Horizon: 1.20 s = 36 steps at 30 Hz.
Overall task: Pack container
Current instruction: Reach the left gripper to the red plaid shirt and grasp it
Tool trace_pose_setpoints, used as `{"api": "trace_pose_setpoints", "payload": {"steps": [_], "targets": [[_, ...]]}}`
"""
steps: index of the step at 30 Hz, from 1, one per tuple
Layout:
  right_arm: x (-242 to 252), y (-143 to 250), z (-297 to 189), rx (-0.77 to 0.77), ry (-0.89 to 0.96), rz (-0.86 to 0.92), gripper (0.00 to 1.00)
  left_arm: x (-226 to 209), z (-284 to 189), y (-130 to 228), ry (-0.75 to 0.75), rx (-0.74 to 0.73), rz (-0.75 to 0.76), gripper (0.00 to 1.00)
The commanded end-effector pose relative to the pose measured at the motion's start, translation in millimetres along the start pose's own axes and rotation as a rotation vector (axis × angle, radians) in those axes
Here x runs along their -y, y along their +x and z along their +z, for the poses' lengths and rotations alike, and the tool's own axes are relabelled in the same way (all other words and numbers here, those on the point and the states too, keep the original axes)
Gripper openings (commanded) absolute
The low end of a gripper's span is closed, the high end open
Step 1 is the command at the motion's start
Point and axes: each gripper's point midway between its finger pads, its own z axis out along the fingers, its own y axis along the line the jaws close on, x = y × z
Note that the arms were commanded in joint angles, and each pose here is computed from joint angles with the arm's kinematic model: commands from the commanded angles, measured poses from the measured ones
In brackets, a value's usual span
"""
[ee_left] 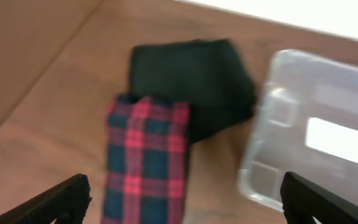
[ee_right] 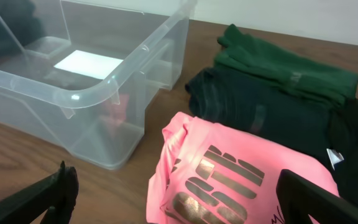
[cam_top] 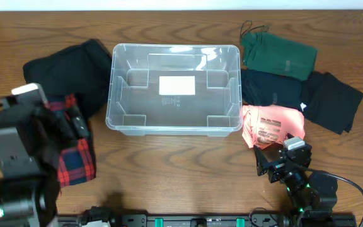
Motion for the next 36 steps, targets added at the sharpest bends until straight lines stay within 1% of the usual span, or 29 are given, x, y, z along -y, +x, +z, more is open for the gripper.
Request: {"api": "trace_pose_setpoints", "payload": {"steps": [1,6,8,12,14,16,19,20,21,25,27,33,36], "targets": [[0,0,0,0.002,0.000,-0.009,0.99,-30,15,3,-0.139,-0.065,-0.087,0.98],[0,1,0,0.002,0.000,-0.008,0.99,-76,33,15,-0.294,-0.147,-0.304,0.98],[0,1,0,0.002,0.000,-0.008,0.99,-94,38,18,-0.348,-0.163,-0.365,0.98],[0,0,0,0.002,0.000,-0.009,0.99,-133,55,16,-0.440,-0.172,-0.430,0.99],[0,1,0,0.002,0.000,-0.008,0.99,-144,68,15,-0.444,-0.188,-0.422,0.98],[0,1,0,0.002,0.000,-0.008,0.99,-135,91,14,-0.320,-0.237,-0.319,0.98],[0,1,0,0.002,0.000,-0.009,0.99,-112,129,22,-0.079,-0.318,-0.199,0.98],[0,1,0,0.002,0.000,-0.009,0.99,-107,140,27,-0.016,-0.346,-0.162,0.98],[0,1,0,0.002,0.000,-0.009,0.99,-106,148,32,0.016,-0.369,-0.146,0.98],[0,0,0,0.002,0.000,-0.009,0.99,-118,180,60,0.061,-0.483,-0.171,0.98],[0,1,0,0.002,0.000,-0.009,0.99,-124,191,71,0.091,-0.513,-0.192,0.98],[0,0,0,0.002,0.000,-0.009,0.99,-132,211,90,0.275,-0.505,-0.296,0.98],[0,1,0,0.002,0.000,-0.009,0.99,-127,220,96,0.409,-0.477,-0.342,0.98]]}}
